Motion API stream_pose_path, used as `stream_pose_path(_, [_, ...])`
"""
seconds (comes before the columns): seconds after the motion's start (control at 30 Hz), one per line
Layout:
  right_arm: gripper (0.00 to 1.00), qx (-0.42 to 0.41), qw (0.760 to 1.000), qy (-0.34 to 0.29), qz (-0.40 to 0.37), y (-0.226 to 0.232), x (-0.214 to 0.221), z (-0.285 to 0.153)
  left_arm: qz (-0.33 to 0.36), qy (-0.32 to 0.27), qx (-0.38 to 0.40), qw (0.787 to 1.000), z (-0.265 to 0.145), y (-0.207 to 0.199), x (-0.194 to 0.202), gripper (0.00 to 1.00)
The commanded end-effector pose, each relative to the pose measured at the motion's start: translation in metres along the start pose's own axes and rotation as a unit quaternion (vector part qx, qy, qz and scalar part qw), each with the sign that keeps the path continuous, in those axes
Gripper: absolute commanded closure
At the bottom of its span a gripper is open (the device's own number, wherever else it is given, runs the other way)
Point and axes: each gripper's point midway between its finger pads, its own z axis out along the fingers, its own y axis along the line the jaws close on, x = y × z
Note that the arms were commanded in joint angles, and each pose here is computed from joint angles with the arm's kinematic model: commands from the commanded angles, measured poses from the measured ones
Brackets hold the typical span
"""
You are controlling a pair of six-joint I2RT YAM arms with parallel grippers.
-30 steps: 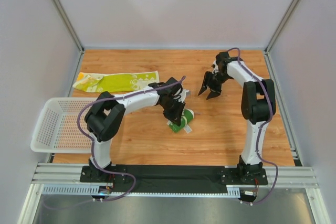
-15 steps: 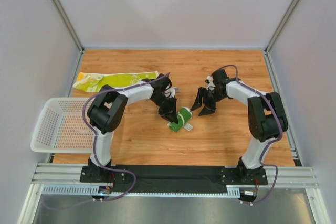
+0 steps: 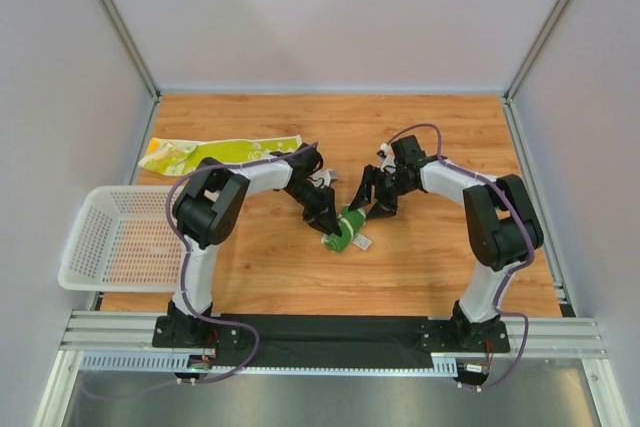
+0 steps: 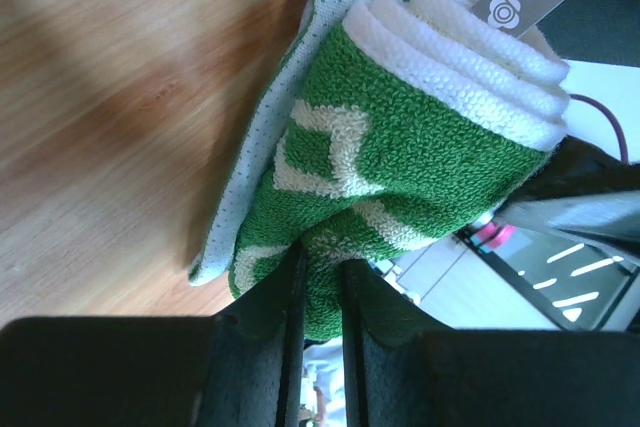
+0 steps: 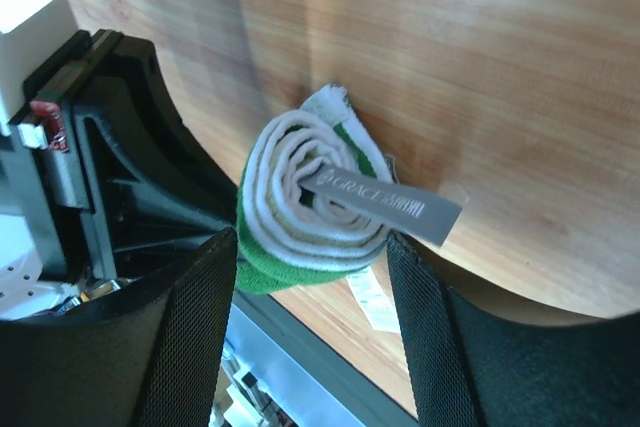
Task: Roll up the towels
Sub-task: Place the rolled towel into the container
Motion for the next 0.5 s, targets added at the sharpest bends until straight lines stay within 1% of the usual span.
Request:
stream_pose_path(0.0, [0.37, 0.002, 1.0, 0.003, -0.008, -0.002, 0.003, 0.017, -0.035, -0.005, -0.041, 0.999, 0.018, 0.03, -0.005, 1.0])
stream_pose_path(0.2, [0.38, 0.009, 1.0, 0.024, -0.014, -0.003, 0.019, 0.033, -0.045, -0.004, -0.025, 0.999, 0.022, 0.029, -0.004, 1.0])
stream_pose_path(0.3, [0.39, 0.011, 1.0, 0.026, -0.013, -0.003, 0.019, 0.038, -0.053, -0.005, -0.009, 0.999, 0.024, 0.025, -0.004, 1.0])
stream_pose_path(0.37, [0.44, 0.009, 0.999, 0.031, -0.003, -0.005, 0.021, 0.042, -0.059, -0.002, -0.002, 0.998, 0.025, 0.026, -0.002, 1.0])
stream_pose_path(0.4, [0.57, 0.002, 0.999, 0.033, 0.002, -0.003, 0.022, 0.044, -0.062, -0.003, 0.011, 0.998, 0.025, 0.021, -0.002, 1.0])
stream_pose_path(0.43, [0.66, -0.001, 1.0, 0.028, 0.002, -0.002, 0.02, 0.045, -0.062, -0.005, 0.017, 0.998, 0.025, 0.019, -0.004, 1.0])
stream_pose_path(0.47, [0.72, -0.006, 0.999, 0.036, 0.003, -0.002, 0.024, 0.048, -0.064, -0.004, 0.021, 0.998, 0.026, 0.018, -0.002, 1.0])
